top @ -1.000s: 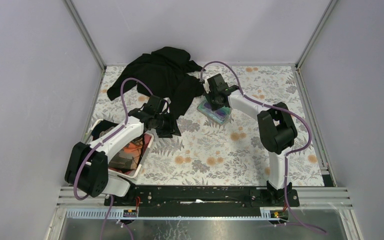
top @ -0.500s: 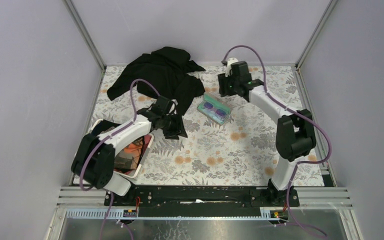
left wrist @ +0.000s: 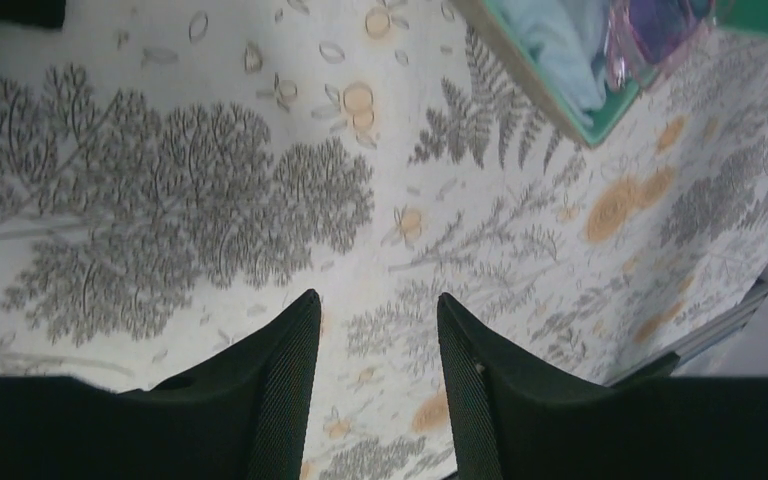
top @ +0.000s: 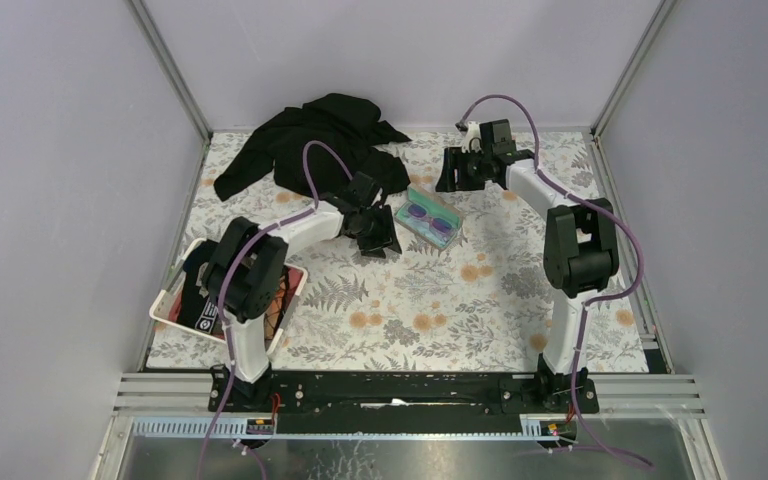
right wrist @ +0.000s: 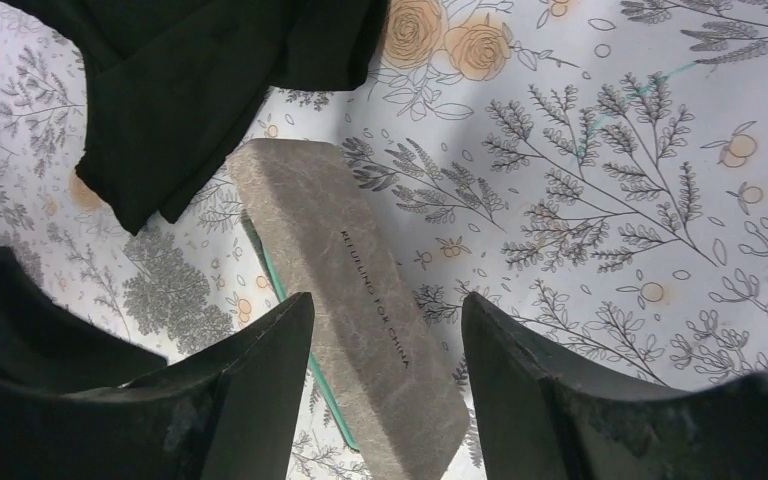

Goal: Organize the sunglasses
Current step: Close the sunglasses case at the center of the board.

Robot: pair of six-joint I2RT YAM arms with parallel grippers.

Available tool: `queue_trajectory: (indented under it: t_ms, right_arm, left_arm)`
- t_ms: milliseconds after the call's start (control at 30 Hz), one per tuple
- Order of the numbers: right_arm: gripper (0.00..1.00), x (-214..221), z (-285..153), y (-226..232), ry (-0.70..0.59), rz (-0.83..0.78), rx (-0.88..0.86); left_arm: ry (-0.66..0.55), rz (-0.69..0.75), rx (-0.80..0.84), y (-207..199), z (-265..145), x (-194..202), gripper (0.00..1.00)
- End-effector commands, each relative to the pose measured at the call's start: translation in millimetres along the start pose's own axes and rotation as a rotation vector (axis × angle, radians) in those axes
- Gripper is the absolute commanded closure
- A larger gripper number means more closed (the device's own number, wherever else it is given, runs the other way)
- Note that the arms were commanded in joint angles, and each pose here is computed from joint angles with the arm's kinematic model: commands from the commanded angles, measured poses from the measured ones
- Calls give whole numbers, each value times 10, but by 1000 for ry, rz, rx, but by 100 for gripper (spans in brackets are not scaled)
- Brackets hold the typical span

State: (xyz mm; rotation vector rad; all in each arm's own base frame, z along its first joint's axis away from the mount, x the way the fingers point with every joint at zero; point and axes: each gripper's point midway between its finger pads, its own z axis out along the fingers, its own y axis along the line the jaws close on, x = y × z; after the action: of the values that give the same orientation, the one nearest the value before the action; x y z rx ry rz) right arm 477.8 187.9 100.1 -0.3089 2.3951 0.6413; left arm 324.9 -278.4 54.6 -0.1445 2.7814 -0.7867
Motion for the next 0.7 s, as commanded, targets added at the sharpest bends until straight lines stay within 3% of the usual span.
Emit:
queue_trajectory:
  t_ms: [0, 667]
  right_arm:
    - [37, -30, -30, 225, -5, 7, -108]
    - [53, 122, -6, 237, 19, 22, -137]
  left_arm:
    - [-59, -13, -22, -86, 171, -242, 49]
    - [-112, -44, -168, -53, 722, -606, 62]
